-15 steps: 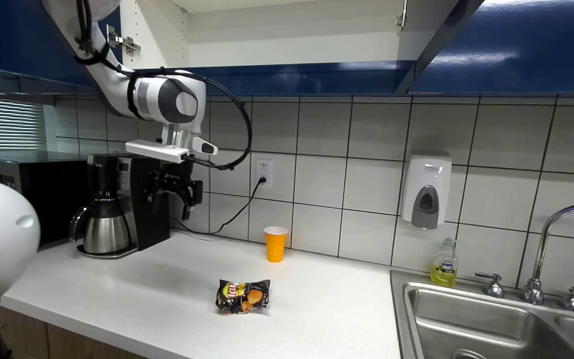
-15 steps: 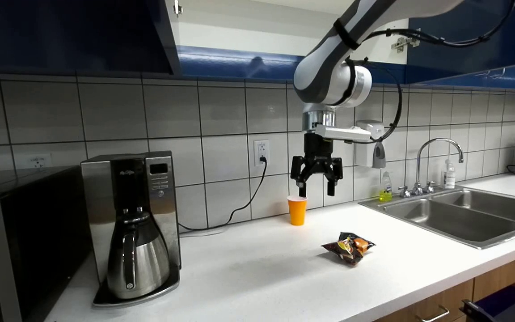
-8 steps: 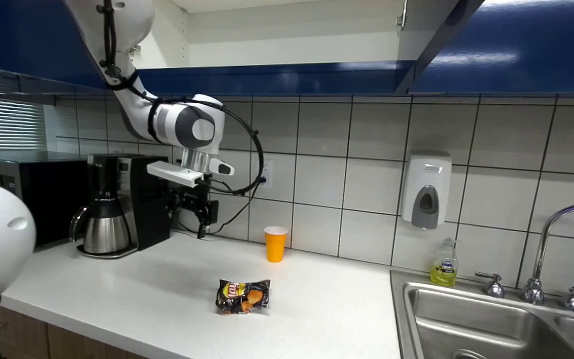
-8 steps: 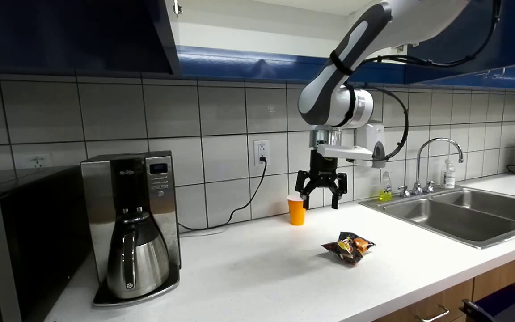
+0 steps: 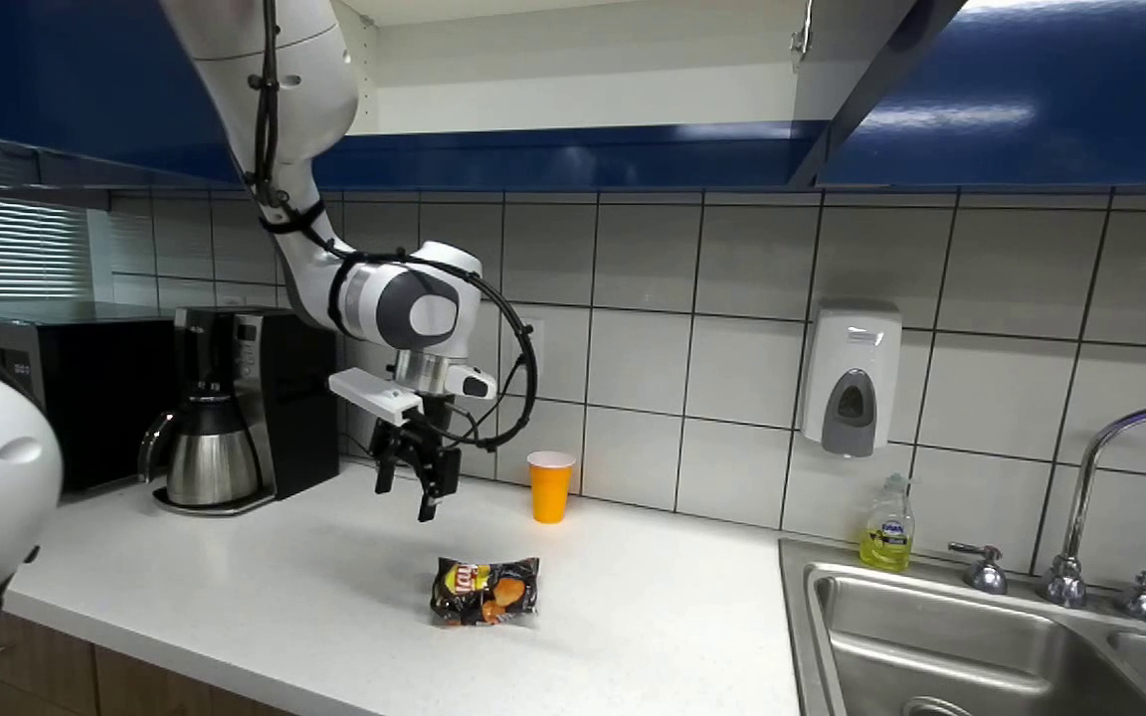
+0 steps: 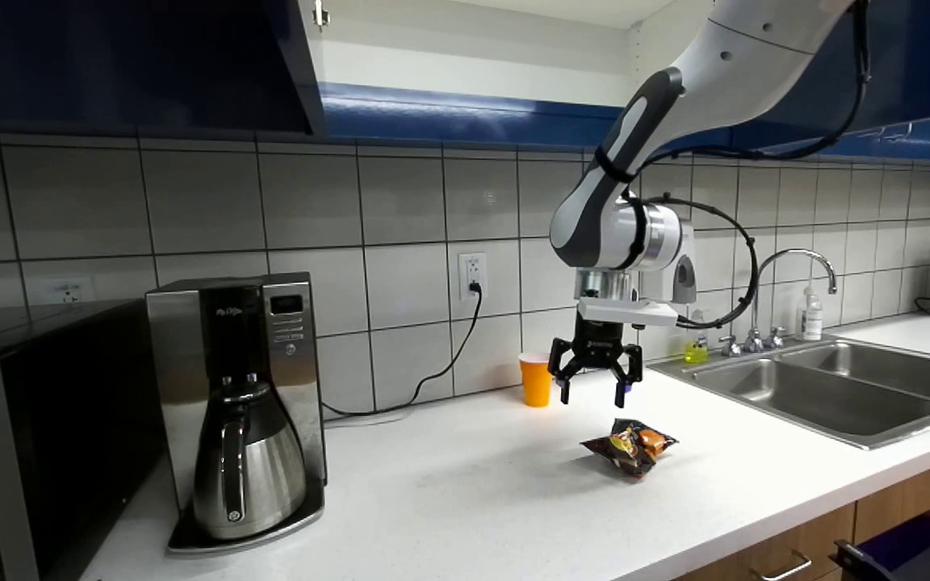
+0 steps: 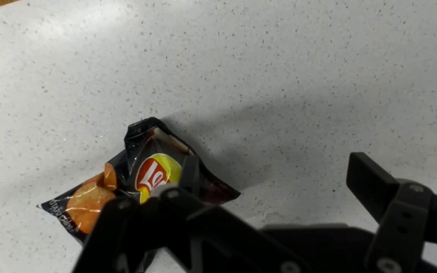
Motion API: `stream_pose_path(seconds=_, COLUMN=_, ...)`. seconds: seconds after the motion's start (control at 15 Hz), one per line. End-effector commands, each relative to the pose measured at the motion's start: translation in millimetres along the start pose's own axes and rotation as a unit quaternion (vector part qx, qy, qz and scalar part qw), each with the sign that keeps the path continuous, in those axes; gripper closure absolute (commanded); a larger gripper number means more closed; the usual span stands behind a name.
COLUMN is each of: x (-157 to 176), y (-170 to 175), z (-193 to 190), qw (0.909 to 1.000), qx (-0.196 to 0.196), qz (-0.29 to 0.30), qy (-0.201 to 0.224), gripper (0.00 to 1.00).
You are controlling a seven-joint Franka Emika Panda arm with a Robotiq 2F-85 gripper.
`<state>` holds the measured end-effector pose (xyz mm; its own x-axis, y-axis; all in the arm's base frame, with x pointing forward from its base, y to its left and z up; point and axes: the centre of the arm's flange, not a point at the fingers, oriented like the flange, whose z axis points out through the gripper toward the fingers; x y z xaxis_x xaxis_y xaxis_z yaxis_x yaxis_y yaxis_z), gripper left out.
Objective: Place the bag of lays in the center of the bottom shelf of the cabinet
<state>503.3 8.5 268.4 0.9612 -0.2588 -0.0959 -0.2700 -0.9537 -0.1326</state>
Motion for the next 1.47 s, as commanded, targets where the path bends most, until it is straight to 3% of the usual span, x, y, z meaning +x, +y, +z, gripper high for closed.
stream_pose_path(seconds=0.0, x=10.8, y=15.5, z=13.1, qw=0.9979, qx=0.008, qz=0.064, qy=0.012, gripper=0.0)
stream_pose_path(seconds=0.73, x=26.1, y=57.3, z=32.1, qw=0.974, qx=0.002, qz=0.221, qy=0.048, gripper=0.0)
stream_pose_path(seconds=1.4, x=23.5, y=83.7, z=43.8, qw=0.9395, qx=-0.006, qz=0.337, qy=0.061, gripper=0.0)
